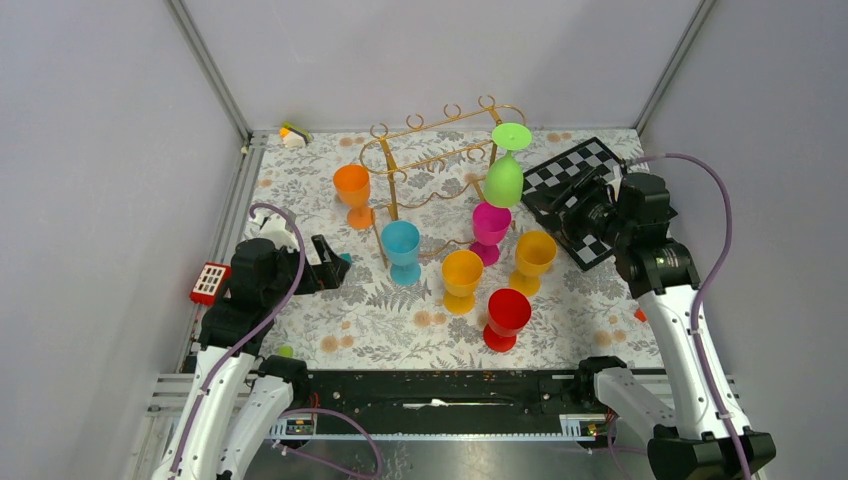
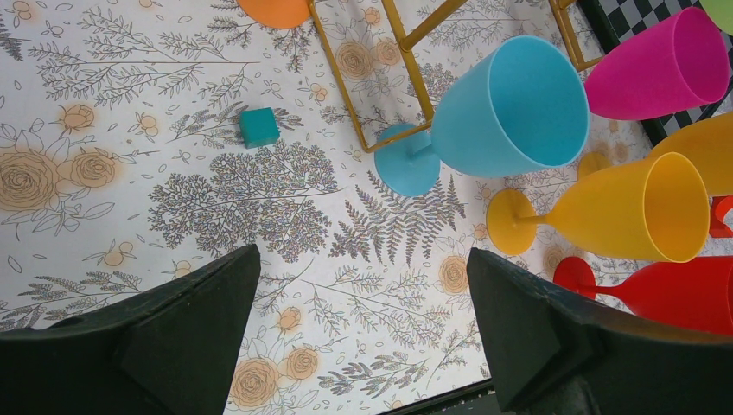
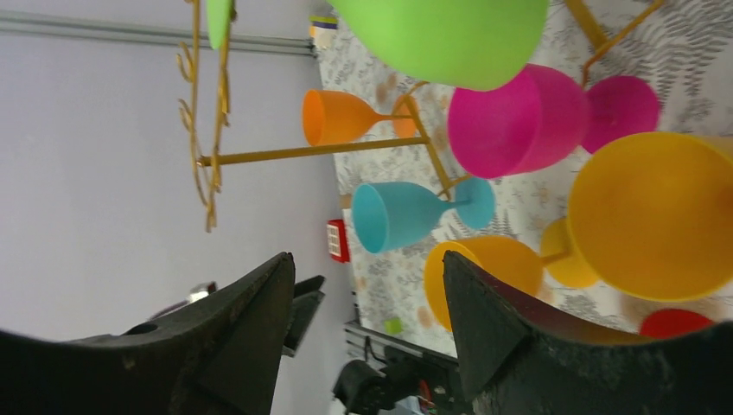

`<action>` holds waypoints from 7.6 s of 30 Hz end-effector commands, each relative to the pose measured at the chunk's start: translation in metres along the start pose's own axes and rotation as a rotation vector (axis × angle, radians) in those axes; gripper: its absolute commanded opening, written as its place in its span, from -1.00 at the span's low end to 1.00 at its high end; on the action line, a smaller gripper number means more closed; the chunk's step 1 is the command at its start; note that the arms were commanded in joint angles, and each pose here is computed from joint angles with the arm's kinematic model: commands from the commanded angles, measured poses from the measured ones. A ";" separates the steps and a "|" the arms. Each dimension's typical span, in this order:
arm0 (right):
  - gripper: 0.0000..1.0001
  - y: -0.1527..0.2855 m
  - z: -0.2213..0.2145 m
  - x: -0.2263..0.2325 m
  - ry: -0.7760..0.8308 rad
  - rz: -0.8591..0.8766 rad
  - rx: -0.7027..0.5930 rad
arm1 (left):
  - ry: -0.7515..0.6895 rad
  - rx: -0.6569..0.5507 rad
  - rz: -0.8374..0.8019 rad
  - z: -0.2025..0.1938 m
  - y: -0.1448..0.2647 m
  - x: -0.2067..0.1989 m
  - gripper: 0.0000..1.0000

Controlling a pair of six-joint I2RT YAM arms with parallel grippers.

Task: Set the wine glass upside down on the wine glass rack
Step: Turn the wine glass upside down at the wine rack, then pick up the wine glass at the center of the board, then turn the wine glass upside down at the wine rack.

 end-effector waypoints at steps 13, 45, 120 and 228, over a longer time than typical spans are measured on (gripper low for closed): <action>0.42 0.036 -0.003 -0.047 0.369 -0.266 -0.036 | -0.016 -0.043 -0.040 0.009 -0.001 -0.005 0.98; 0.05 -0.040 0.012 -0.033 0.160 -0.173 0.084 | -0.016 -0.019 -0.063 0.007 -0.004 -0.007 0.97; -1.00 -0.122 0.028 -0.097 0.220 -0.425 0.289 | -0.013 -0.003 -0.063 0.006 -0.007 -0.007 0.97; -1.00 0.145 -0.061 -0.027 0.421 0.014 -0.051 | 0.194 0.131 -0.516 0.028 0.036 -0.091 0.90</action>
Point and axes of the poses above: each gripper's point midway between its finger pads, its own y axis back along the fingers, its own x axis along the line the jaws close on, z = x × y, the point moved 7 cm from there along y, back along the fingers, and after that the axes turned 4 degrees about -y, right-handed, at the moved point
